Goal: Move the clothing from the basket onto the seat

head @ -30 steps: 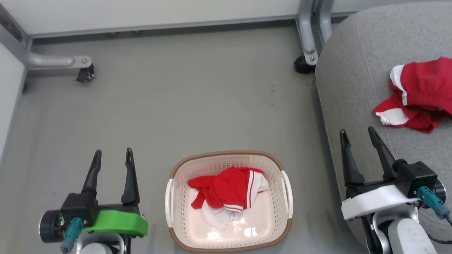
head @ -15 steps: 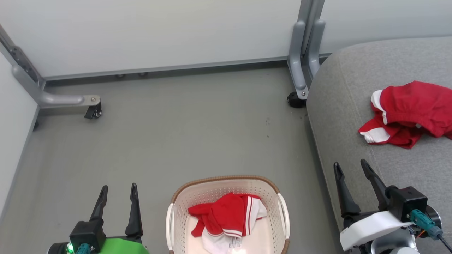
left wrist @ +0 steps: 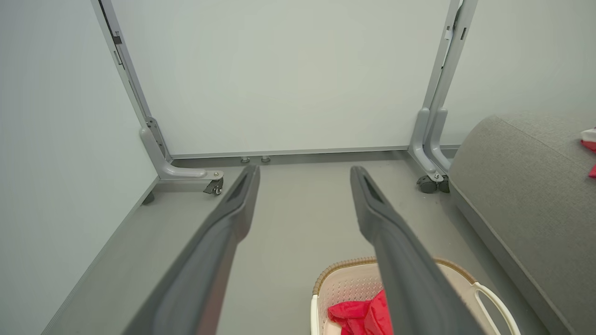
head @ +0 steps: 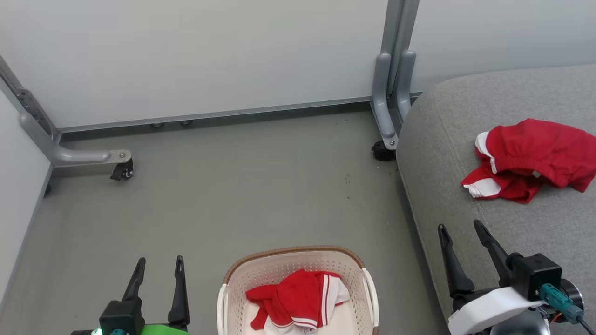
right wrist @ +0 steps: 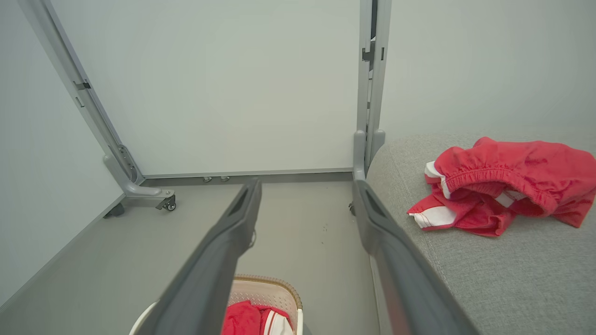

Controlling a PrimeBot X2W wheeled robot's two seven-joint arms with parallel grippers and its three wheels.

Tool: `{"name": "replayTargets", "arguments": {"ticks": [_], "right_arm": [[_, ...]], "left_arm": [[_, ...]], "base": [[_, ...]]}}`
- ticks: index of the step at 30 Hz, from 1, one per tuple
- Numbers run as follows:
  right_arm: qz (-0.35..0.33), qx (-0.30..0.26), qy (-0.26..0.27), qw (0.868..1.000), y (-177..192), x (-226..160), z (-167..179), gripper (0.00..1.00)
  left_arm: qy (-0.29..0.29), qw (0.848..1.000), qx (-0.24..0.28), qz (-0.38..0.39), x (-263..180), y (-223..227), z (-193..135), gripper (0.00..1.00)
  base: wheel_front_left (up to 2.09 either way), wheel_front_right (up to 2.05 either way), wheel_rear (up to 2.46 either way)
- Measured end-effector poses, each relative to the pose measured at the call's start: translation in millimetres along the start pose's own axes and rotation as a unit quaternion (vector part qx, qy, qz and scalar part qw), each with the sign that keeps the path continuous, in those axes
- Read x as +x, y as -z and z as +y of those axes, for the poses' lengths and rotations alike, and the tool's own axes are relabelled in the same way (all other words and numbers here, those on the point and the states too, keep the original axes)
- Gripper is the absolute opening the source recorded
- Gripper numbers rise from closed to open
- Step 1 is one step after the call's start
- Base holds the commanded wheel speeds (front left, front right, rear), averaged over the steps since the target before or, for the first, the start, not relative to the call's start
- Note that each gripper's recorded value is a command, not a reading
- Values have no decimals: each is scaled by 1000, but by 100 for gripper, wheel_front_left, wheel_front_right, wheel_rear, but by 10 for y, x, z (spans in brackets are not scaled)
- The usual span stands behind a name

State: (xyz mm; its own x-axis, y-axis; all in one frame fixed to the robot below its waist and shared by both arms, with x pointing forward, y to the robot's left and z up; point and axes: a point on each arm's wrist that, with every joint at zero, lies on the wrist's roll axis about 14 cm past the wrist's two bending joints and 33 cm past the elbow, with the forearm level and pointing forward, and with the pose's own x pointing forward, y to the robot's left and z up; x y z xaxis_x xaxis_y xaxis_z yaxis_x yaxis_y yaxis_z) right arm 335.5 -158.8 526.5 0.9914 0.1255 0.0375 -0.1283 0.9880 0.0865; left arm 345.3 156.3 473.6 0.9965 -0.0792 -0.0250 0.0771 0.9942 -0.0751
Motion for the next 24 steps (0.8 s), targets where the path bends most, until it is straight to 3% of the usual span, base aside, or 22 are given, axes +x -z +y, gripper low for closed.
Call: {"name": "replayTargets", "arguments": {"ticks": [24], "right_arm": [[7,-4,-7,1000,14,47,40,100]], "left_arm": [[-4,1000,6,3,35,19,5,100]], "base": [[0,0,0]]}}
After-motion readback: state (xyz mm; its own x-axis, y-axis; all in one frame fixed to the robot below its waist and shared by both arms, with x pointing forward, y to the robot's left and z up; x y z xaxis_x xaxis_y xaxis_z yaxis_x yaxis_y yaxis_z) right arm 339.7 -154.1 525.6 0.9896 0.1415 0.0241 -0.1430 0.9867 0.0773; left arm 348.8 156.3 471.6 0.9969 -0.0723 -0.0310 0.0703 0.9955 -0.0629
